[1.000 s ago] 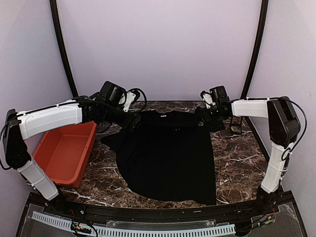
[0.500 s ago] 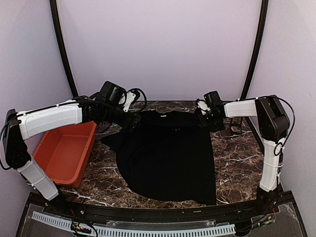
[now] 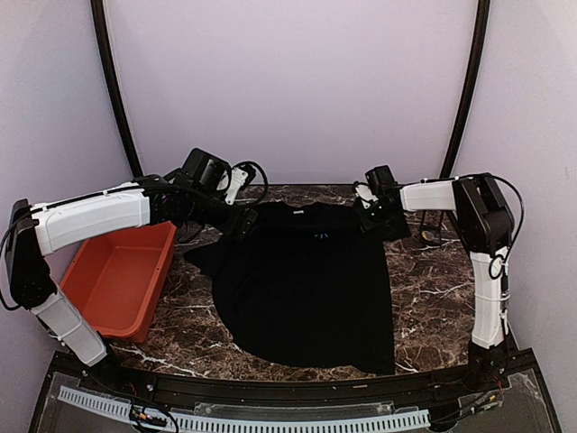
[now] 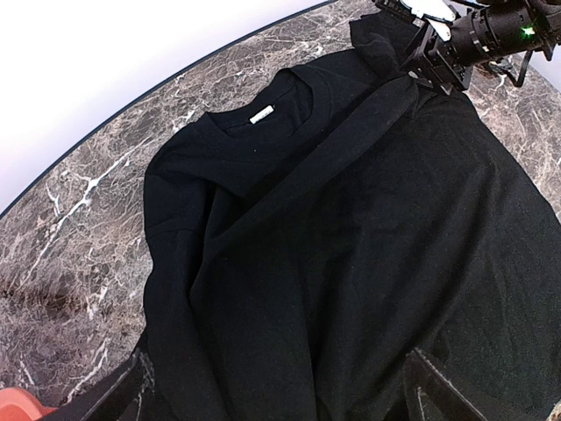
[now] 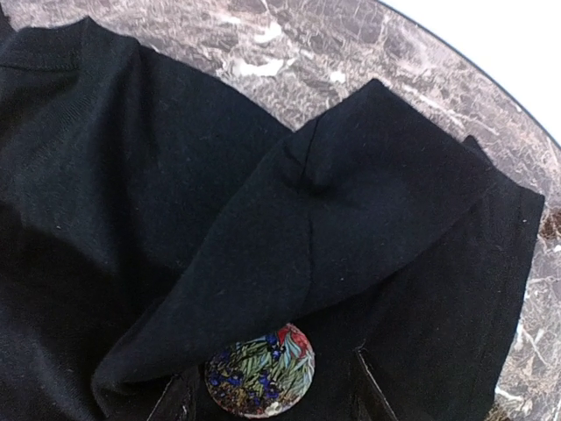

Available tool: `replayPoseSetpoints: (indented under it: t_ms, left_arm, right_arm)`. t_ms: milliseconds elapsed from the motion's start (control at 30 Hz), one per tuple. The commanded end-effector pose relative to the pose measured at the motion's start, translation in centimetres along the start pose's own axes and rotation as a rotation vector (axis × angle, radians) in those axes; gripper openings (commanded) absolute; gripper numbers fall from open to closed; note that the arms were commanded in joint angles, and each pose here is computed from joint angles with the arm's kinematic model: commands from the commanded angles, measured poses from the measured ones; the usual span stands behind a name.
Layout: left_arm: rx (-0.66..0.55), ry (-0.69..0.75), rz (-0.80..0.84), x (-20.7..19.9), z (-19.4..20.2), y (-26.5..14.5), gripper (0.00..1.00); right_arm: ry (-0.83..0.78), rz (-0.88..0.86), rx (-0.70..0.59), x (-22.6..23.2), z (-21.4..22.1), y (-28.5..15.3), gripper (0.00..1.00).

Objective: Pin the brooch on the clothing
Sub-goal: Pick up the brooch from the flattened clothing.

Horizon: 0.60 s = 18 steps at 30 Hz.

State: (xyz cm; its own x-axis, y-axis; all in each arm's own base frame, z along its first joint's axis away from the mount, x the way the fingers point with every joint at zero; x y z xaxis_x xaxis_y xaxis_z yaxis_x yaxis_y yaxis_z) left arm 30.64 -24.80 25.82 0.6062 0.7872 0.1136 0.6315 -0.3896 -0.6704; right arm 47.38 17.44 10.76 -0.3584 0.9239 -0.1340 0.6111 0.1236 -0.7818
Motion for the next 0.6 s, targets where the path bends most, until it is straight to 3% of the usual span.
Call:
replayPoseSetpoints:
  t_ms: [0, 567]
  left_arm:
    - [0.020, 0.000, -0.001, 0.1, 0.1, -0.3, 0.99]
    - [0.026, -0.001, 0.001, 0.1, 0.2, -0.1, 0.99]
  right_arm:
    - [0.008, 0.016, 0.031, 0.0, 0.1, 0.6, 0.57]
    - [0.054, 0.022, 0.152, 0.1, 1.4, 2.0, 0.59]
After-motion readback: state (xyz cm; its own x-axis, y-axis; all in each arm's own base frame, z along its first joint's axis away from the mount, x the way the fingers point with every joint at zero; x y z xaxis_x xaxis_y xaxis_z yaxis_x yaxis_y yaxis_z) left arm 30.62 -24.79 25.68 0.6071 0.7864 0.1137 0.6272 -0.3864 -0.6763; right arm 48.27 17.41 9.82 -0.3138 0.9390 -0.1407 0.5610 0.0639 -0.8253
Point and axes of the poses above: each gripper's point midway between its finger pads, its own y axis out along the fingers, its own x axis along the line the jaws close on, z = x × y, the point moved 8 cm from there along -y, back along the fingers, and after that the axes turned 4 degrees about y, right-handed, at the moved point
